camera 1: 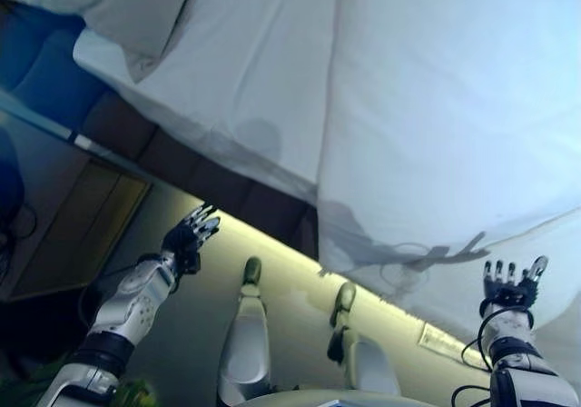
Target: Make the bed neatly
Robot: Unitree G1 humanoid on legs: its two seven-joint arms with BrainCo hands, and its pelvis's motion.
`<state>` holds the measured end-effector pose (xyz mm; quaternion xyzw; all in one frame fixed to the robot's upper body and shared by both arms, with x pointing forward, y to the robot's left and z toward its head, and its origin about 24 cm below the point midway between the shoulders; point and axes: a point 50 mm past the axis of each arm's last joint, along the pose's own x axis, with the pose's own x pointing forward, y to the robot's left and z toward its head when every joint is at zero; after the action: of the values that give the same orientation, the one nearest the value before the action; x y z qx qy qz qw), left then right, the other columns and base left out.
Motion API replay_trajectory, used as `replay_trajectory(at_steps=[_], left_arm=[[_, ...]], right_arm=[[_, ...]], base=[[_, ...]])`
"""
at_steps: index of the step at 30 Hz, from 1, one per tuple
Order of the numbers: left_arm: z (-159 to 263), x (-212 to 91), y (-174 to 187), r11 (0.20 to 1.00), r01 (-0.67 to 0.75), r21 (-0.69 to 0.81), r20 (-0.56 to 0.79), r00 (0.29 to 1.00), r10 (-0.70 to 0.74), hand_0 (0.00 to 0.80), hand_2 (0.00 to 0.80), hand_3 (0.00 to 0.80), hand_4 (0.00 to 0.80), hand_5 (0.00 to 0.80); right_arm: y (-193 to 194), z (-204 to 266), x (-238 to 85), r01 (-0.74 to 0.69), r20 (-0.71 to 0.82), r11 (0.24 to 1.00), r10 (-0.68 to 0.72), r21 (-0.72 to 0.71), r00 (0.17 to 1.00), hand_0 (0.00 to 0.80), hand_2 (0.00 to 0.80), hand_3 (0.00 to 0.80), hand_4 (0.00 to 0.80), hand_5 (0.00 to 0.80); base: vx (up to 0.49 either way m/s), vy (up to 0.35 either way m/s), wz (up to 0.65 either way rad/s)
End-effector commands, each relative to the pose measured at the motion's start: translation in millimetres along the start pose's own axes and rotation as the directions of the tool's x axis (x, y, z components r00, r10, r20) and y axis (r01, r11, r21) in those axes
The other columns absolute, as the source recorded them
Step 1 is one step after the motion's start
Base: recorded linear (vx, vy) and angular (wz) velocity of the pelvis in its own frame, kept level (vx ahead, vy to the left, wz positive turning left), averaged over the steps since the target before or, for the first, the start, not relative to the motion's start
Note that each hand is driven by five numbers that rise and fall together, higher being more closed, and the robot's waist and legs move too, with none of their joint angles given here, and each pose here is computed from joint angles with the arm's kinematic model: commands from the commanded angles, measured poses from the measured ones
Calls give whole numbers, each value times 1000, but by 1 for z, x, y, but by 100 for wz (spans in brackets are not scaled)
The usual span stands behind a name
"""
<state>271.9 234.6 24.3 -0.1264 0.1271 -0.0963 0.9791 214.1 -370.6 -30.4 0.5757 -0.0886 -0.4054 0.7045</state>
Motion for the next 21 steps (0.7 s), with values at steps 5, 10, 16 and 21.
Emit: replay_trajectory(at_steps=[5, 10, 16, 21], left_arm=[[18, -1, -2, 1000, 28, 12, 100, 995, -29, 0, 0, 0, 0, 0], [27, -1, -1, 999, 34, 27, 136, 990, -37, 0, 0, 0, 0, 0], [34, -2, 9, 999, 16, 31, 137, 990, -20, 0, 0, 0, 0, 0], [35, -2, 14, 1000, 7, 25, 140, 990, -10, 0, 0, 0, 0, 0]], right_arm=[[44, 51, 13, -145, 175, 985, 127, 96, 976, 0, 0, 0, 0, 0], [54, 63, 16, -162, 202, 980, 136, 118, 970, 0, 0, 0, 0, 0], [67, 79, 22, -133, 231, 982, 100, 133, 968, 0, 0, 0, 0, 0], [77, 93, 25, -102, 242, 986, 68, 132, 968, 0, 0, 0, 0, 0]], base=[[-25, -22, 16], [-7, -7, 22], [25, -23, 10], [37, 9, 4]])
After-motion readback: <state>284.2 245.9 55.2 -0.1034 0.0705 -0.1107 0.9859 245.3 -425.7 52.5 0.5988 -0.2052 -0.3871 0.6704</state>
